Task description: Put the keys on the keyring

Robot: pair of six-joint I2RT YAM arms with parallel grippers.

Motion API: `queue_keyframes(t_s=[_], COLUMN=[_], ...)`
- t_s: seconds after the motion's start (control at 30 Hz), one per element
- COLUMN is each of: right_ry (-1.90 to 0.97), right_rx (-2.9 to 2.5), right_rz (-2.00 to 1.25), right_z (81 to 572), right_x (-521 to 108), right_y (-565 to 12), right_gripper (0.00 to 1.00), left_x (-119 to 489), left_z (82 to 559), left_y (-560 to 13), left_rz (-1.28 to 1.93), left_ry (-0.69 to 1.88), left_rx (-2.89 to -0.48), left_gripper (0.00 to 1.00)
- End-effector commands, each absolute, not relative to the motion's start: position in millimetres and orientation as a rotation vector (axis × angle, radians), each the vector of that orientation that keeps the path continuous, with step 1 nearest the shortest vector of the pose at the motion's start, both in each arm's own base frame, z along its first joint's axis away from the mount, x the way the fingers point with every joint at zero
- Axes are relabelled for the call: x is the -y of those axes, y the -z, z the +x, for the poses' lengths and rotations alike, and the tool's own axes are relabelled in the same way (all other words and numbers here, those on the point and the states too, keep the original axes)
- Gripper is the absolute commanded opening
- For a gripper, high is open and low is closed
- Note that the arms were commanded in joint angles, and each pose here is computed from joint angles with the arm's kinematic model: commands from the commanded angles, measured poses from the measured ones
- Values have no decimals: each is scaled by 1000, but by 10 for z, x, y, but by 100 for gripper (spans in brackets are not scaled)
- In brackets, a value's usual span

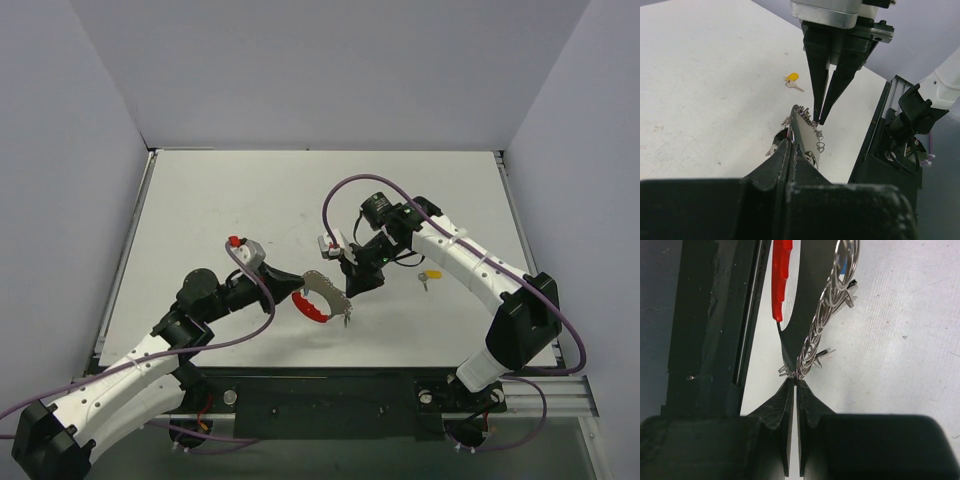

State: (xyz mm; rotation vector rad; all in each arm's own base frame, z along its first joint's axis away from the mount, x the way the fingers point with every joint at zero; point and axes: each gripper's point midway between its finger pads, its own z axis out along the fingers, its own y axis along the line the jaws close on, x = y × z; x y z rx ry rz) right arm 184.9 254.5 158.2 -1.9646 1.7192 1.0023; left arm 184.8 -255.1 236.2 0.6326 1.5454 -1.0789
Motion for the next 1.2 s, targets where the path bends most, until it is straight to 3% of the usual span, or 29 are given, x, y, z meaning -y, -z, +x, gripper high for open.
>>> queue_keyframes(t_s=[0.0, 0.77, 1.0, 1.17], right_ry=[-980, -950, -958, -967], right_rx=[-1659, -1698, -1700, -1695], right_rz=[-1985, -1945, -1925, -1925], right_z=[1785, 1856, 1857, 1843], right_x=[-2509, -2595, -2599, -2606], right_y=[-1707, -1622, -1628, -1634], right_gripper=[0, 0, 14, 19], left_x=[2563, 2490, 2473, 2473], left_z=[1870, 1903, 1909, 1910], left_y=[-2471, -2571, -2551, -2547], left_rz=[531, 346, 345, 345], left_ry=[1167, 1292, 1287, 1289], left_rx=[-1519, -1448, -1454, -1456], left_gripper=[0, 0, 0, 0])
